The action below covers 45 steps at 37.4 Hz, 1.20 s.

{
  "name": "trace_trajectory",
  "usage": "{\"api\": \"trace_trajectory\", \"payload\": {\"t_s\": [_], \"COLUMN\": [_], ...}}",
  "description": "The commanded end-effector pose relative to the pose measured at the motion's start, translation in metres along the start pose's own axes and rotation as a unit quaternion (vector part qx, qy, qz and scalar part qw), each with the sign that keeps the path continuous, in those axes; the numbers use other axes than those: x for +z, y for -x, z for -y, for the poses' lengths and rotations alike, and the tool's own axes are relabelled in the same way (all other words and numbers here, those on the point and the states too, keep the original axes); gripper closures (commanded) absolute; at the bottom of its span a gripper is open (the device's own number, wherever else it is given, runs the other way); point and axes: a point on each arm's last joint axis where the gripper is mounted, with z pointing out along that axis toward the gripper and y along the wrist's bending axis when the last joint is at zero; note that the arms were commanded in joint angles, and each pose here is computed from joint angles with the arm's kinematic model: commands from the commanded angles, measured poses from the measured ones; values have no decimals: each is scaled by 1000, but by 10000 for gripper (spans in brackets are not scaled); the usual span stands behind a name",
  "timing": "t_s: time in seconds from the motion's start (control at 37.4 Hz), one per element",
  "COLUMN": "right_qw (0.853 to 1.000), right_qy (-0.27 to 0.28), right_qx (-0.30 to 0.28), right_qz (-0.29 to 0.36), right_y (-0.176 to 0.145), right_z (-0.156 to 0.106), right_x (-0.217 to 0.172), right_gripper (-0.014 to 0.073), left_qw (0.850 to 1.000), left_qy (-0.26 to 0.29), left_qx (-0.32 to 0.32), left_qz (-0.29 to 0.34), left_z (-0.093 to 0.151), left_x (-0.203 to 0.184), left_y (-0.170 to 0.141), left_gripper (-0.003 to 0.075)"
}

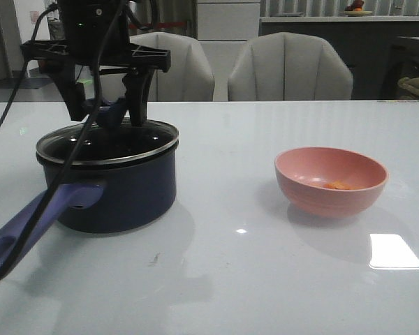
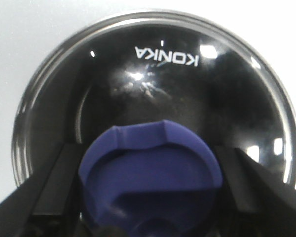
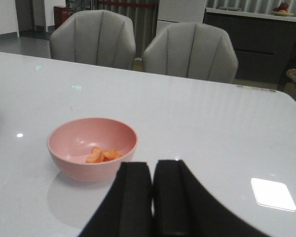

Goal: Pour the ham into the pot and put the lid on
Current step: 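Lower the left gripper onto the purple lid knob and grasp it, then lift the glass lid off the pot with the left gripper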

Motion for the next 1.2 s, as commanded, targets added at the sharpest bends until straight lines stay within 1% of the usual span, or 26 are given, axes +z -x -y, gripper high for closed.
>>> {"api": "trace_trajectory", "payload": {"t_s": [0.0, 0.11, 0.27, 0.35, 0.43, 0.51, 0.64, 0.72, 0.83, 0.94, 0.99, 1.18], "right_qw": [999, 999, 999, 999, 999, 999, 999, 999, 999, 999, 999, 999], "right_qy": [-3, -3, -3, -3, -3, -3, -3, -3, -3, -3, -3, -3], "right_qx": [-5, -5, -5, -5, -5, -5, -5, -5, -5, -5, -5, -5], "right_qz": [52, 52, 52, 52, 52, 52, 52, 52, 52, 52, 52, 52], "right_y": [10, 10, 10, 10, 10, 10, 10, 10, 10, 10, 10, 10], "right_z": [0, 0, 0, 0, 0, 0, 0, 0, 0, 0, 0, 0], "right_x": [-2, -2, -2, -2, -2, -2, -2, -2, -2, -2, -2, -2], "right_gripper": [418, 418, 418, 418, 418, 418, 418, 418, 418, 418, 418, 418], "left_qw": [997, 996, 995, 994, 993, 993, 992, 991, 991, 991, 991, 991], "left_qy": [-27, -31, -13, -13, -12, -5, 9, 25, 43, 50, 50, 61], "left_qx": [-12, -15, -15, -20, -11, -11, -37, -62, -85, -95, -100, -107], "left_qz": [68, 77, 97, 108, 113, 116, 120, 112, 98, 84, 77, 46], "left_z": [0, 0, -6, -13, -21, -34, -67, -95, -125, -150, -159, -179], "left_x": [-46, -59, -76, -85, -91, -96, -106, -107, -104, -95, -87, -49], "left_y": [9, 13, 17, 18, 18, 18, 15, 11, 1, -8, -12, -27], "left_gripper": [440, 440, 440, 440, 441, 440, 441, 440, 440, 440, 440, 440]}}
